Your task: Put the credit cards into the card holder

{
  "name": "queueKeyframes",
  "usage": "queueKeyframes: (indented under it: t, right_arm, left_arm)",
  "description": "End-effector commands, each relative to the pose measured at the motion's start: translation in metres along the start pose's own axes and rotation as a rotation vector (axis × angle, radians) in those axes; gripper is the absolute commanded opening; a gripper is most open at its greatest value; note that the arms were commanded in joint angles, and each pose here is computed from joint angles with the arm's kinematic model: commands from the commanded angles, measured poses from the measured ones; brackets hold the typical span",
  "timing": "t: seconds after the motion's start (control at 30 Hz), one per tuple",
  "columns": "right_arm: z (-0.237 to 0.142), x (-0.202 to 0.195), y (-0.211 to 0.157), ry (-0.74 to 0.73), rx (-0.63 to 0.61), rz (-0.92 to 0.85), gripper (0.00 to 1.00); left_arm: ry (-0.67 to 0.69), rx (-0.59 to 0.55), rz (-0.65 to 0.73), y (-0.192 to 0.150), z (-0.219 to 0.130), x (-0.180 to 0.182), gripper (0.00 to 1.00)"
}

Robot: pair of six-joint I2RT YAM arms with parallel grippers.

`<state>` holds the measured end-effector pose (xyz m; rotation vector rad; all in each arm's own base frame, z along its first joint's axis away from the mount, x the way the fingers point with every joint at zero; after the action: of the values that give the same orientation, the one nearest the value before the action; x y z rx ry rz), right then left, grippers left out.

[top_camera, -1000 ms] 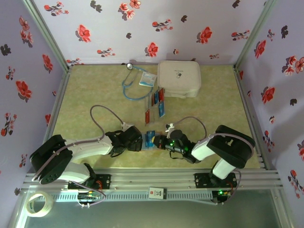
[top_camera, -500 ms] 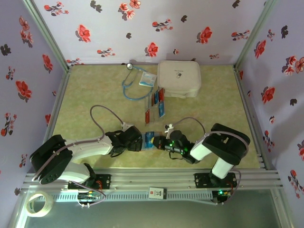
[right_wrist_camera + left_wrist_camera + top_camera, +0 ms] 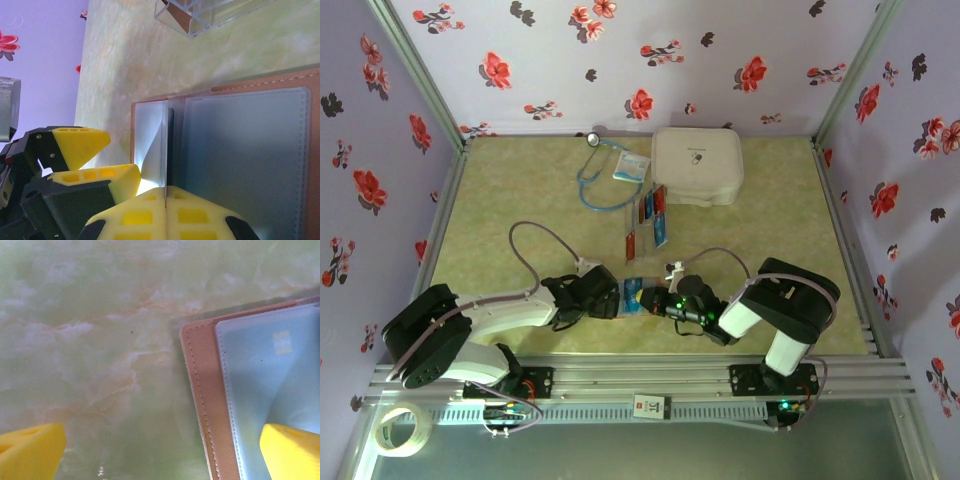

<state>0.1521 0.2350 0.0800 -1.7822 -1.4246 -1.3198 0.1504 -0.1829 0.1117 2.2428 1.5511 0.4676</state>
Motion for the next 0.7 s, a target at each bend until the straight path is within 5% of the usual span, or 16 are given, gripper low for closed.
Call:
queueKeyframes:
  t: [0.0,0.67]
  right_arm:
    - [-0.0027,-0.0075,-0.0043,-0.019,0.008,0.015,0.00]
    - [0.0017,-0.0141,-0.0082,-0.030,0.044,0.039,0.00]
  left_arm:
    - [0.046,0.026,0.008,-0.0101,0.0003,0.0064,1.00]
    - [0.045,0.026,0.009,-0.0105,0.0003,0.0066,1.00]
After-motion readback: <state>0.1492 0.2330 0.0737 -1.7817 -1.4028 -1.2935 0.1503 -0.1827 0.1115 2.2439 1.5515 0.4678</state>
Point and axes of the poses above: each hand's point on the last joint's axis, 136 mm out from that joint toward the fingers, its own z axis out along the fingers, its own x axis along the line the jaws close on, y = z × x, the point moved 10 cm from there along -z, back along the fingers, and after that the axes turned 10 degrees about z, right-handed, at the moved point
